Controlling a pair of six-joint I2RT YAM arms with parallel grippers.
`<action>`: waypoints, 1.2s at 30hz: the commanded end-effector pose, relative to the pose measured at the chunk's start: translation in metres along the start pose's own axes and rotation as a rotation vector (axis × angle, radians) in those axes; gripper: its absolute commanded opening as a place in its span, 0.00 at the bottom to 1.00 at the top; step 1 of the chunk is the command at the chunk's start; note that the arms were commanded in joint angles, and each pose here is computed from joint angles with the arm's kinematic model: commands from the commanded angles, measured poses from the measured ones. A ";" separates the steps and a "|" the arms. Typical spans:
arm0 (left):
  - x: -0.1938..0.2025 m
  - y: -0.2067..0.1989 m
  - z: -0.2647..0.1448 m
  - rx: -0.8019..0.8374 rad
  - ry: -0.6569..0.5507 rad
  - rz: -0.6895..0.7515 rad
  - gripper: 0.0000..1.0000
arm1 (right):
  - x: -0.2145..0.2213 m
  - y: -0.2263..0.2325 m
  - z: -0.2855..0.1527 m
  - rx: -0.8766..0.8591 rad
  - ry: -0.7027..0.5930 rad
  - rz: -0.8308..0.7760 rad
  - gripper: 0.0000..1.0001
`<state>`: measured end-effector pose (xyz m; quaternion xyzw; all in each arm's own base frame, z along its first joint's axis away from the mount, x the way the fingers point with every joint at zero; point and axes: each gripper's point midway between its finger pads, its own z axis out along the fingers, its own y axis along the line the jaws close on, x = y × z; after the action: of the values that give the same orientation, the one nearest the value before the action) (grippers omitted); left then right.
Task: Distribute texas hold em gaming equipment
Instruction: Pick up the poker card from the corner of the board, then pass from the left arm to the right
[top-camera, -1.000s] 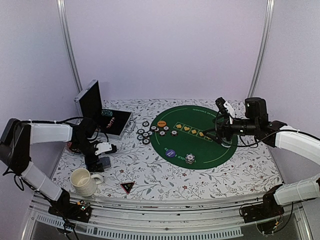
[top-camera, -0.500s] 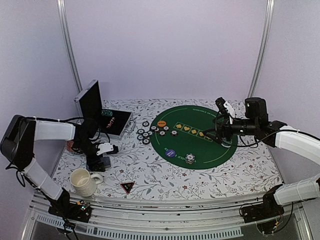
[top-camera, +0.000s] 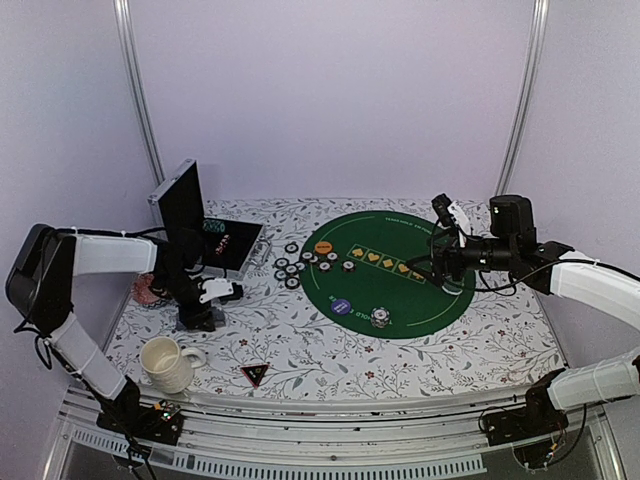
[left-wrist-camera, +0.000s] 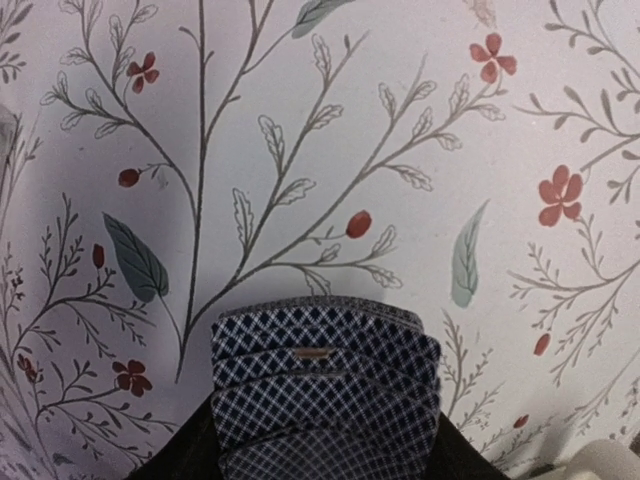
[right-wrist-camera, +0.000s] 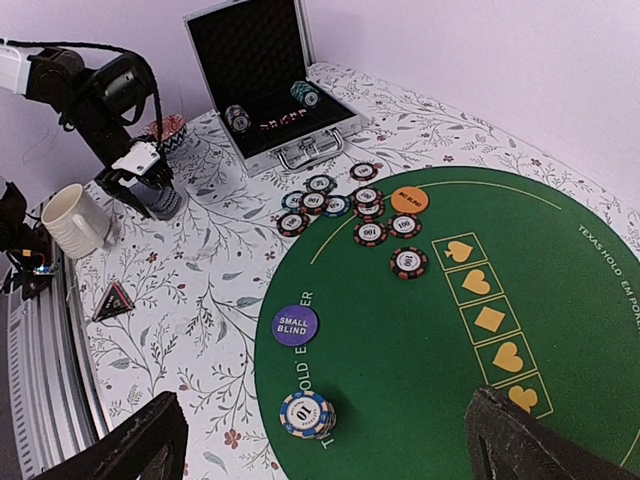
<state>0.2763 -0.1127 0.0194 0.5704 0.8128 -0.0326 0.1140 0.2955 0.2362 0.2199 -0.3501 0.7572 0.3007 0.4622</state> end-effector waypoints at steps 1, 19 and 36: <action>-0.018 -0.004 -0.007 0.017 0.033 0.032 0.50 | -0.019 -0.013 -0.005 0.082 -0.039 0.097 0.99; -0.157 -0.027 -0.101 -0.066 -0.119 0.365 0.47 | -0.031 0.030 0.109 -0.243 0.057 0.643 0.96; -0.197 -0.035 -0.116 -0.119 -0.175 0.479 0.47 | -0.036 0.123 0.200 -0.627 0.154 0.709 0.92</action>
<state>0.2934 -0.2833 0.1760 0.7102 0.6629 -0.0121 0.2368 0.3101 0.4553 0.1767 -0.2051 0.7634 0.5917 0.1579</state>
